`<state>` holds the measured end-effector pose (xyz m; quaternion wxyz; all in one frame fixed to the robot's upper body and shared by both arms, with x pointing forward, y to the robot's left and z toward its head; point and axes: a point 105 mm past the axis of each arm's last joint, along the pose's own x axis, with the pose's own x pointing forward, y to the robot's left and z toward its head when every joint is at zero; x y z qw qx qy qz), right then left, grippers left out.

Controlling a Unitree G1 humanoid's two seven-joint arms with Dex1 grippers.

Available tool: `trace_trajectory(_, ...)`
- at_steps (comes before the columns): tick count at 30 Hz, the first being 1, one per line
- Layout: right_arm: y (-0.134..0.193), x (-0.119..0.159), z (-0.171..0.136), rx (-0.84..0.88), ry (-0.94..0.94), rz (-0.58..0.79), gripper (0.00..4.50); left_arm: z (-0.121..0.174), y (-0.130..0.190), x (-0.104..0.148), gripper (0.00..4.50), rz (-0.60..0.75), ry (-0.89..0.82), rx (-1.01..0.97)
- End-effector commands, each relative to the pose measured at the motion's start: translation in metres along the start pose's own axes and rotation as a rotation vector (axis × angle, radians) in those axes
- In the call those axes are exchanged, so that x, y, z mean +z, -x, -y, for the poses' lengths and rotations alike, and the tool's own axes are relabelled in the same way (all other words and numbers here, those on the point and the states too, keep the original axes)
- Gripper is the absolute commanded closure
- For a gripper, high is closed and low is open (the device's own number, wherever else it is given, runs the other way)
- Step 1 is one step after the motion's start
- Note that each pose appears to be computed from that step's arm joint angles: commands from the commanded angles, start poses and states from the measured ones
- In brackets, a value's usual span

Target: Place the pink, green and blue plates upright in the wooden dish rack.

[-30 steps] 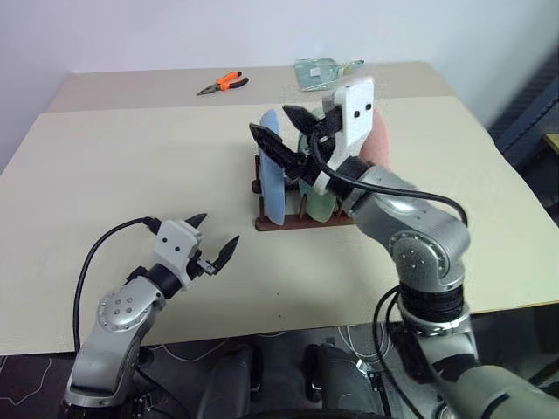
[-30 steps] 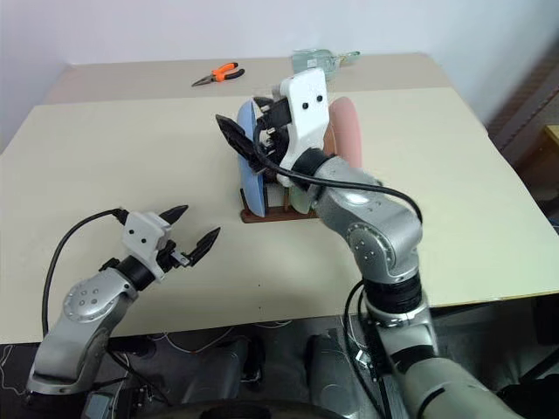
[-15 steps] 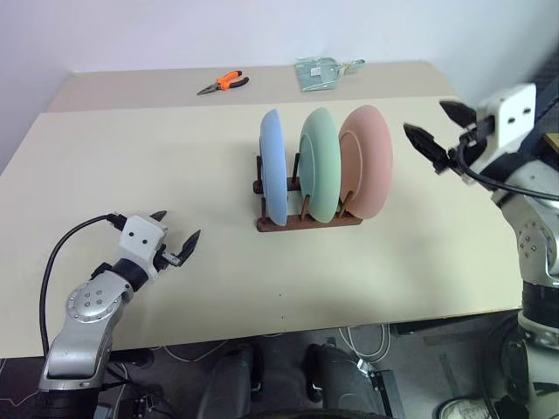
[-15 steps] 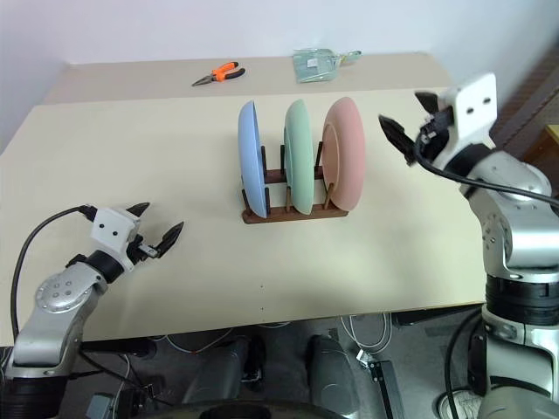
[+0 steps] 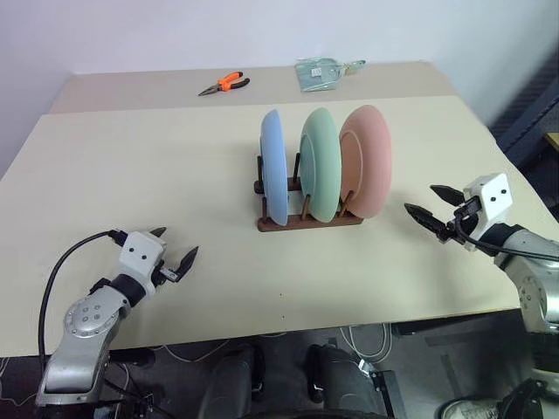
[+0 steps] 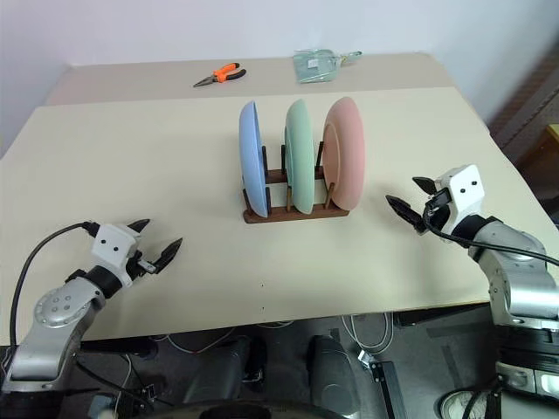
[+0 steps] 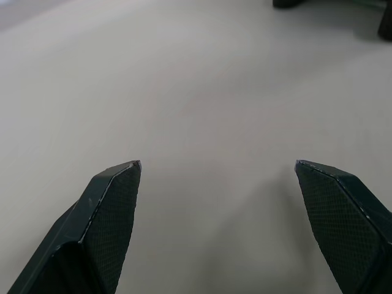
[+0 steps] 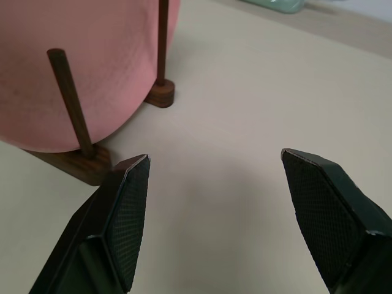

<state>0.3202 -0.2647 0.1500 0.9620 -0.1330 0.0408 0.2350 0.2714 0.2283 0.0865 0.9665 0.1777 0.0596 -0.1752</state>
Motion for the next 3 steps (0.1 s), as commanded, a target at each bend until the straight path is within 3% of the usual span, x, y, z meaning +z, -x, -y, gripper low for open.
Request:
trace_trajectory(1, -0.0054, 0.0080, -0.0019, 0.011, 0.030, 0.029, 1.02, -0.0008, 0.0018, 0.0123, 0.37, 0.040, -0.026, 0.014)
trace_trajectory(3, -0.0097, 0.0100, -0.0015, 0.009, 0.029, 0.035, 1.02, -0.0009, 0.0009, 0.0122, 0.37, 0.043, -0.026, 0.021)
